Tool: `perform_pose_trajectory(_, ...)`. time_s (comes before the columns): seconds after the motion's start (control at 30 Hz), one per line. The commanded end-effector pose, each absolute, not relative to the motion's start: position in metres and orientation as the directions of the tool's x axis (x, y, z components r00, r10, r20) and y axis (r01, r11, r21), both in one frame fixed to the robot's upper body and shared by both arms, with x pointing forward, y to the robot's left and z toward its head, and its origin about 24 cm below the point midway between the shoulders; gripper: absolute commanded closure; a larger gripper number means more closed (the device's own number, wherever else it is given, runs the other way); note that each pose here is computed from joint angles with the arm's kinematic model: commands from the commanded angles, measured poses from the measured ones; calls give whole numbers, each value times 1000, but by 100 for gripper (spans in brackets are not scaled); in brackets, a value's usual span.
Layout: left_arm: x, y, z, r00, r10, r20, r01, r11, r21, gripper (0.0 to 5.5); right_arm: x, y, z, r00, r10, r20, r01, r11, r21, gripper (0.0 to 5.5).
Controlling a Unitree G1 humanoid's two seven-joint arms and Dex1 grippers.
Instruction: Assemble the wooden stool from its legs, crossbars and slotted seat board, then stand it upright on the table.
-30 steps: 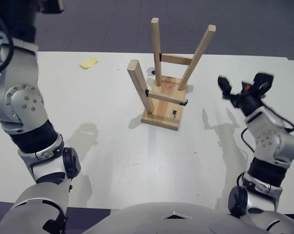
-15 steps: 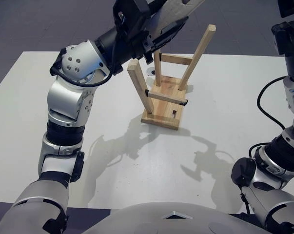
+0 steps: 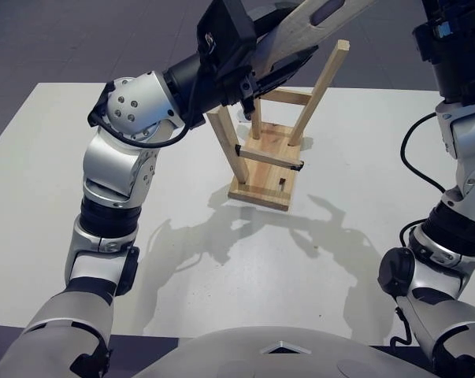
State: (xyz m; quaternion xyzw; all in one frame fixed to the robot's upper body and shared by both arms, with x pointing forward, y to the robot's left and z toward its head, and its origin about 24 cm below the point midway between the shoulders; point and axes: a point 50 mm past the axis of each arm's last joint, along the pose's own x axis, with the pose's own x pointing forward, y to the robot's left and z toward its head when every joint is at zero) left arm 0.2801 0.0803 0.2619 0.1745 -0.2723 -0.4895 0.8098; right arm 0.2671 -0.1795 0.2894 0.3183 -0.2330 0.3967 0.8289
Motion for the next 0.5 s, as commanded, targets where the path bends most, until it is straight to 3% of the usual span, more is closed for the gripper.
perform_pose_trajectory(0.03, 280, 79, 258, 377, -891, 252, 691, 452, 565, 333, 262, -177, 290, 564, 527, 635, -816, 471, 334, 131)
perform_pose_trajectory(0.5, 283, 79, 252, 399, -886, 236, 686, 459, 564, 333, 260, -175, 288, 558, 539, 631, -821, 467, 328, 371)
